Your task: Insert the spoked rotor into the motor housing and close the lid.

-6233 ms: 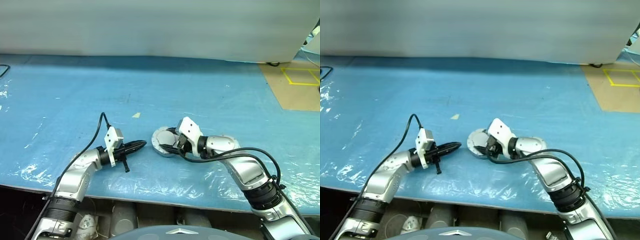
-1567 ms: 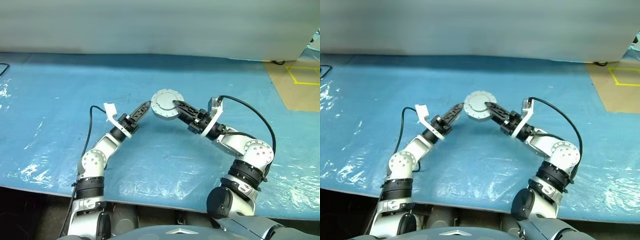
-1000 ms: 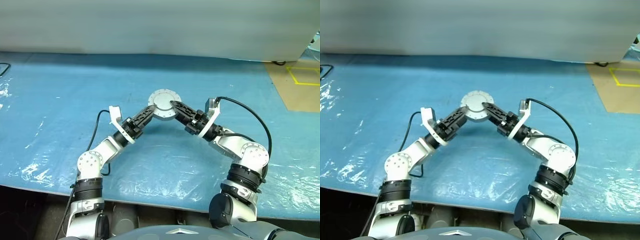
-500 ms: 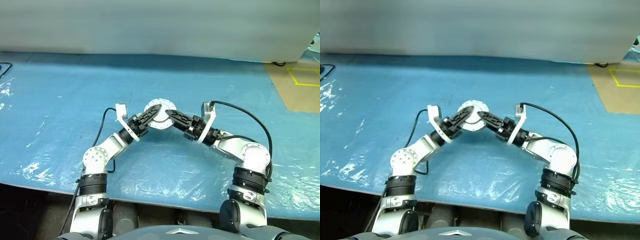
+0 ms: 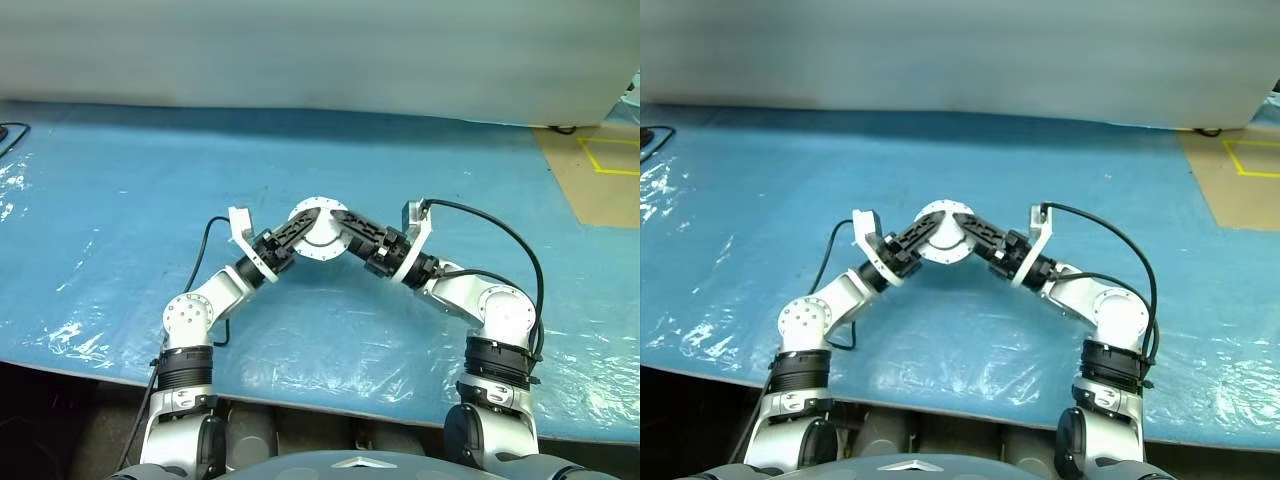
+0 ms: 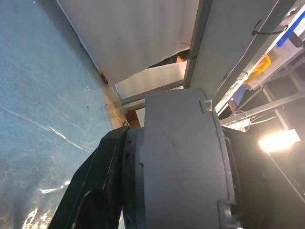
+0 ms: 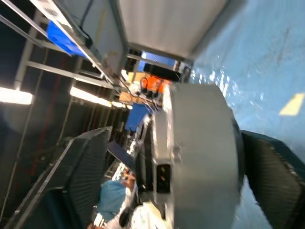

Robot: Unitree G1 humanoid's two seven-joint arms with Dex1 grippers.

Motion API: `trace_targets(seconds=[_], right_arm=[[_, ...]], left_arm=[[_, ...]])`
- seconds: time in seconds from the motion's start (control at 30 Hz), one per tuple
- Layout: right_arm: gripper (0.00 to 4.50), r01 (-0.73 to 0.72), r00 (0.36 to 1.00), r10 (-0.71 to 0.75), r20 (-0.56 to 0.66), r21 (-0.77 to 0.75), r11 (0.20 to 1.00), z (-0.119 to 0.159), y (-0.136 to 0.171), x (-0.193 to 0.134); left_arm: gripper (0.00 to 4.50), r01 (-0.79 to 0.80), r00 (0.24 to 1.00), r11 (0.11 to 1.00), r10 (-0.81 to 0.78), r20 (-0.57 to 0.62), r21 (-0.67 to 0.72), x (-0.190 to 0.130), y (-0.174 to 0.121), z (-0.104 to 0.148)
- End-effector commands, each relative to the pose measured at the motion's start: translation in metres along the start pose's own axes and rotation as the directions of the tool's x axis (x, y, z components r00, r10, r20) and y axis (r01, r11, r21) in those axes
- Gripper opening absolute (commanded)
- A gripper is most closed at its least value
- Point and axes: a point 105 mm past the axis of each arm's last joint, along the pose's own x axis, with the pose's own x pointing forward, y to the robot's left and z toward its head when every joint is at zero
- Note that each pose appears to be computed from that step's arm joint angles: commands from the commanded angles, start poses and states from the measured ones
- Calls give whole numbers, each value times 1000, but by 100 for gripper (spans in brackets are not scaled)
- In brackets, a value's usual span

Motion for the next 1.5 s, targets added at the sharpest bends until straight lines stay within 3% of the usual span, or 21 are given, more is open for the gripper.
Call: trace_targets(seconds=[0.03,0.13,0.2,0.3,0.47,0.57,1.0,1.13,1.2,1.27,1.4,1.47,1.5], right_arm=[[448,-52,993,56,101,-44,998,22,16,2],[448,-5,985,14,175,-48,999,35,9,1],[448,17,977,-5,215,-57,998,42,7,0],[448,32,971,-19,237,-53,998,46,4,-1],[448,27,970,-13,244,-56,998,45,4,1],[448,22,972,-6,233,-66,998,42,6,2],[448,19,984,0,179,-103,995,35,8,5],[450,19,985,-1,170,-106,994,33,7,6],[450,27,986,-9,165,-112,993,31,6,6],[450,41,989,-21,148,-134,990,28,3,6],[450,78,989,-51,138,-200,977,26,0,7],[450,119,987,-83,138,-276,954,26,-4,8],[450,147,985,-106,139,-336,930,26,-6,9]], left_arm=[[265,94,989,996,-95,113,11,5,-19,21],[265,73,956,997,-79,281,33,0,-17,50],[265,-8,892,998,-24,452,70,-12,-8,82],[265,-109,802,989,27,596,103,-29,2,112],[265,-398,559,912,150,816,104,-78,28,163],[265,-483,490,873,198,849,75,-95,39,173],[265,-594,421,804,266,867,41,-113,57,173],[379,-655,369,755,272,889,41,-122,57,177],[449,-712,305,702,266,914,33,-135,55,184],[449,-766,230,643,257,938,11,-149,53,192],[449,-878,157,477,227,961,31,-165,45,203],[449,-912,167,400,170,971,87,-166,35,209],[449,-907,222,391,128,967,156,-160,27,211]])
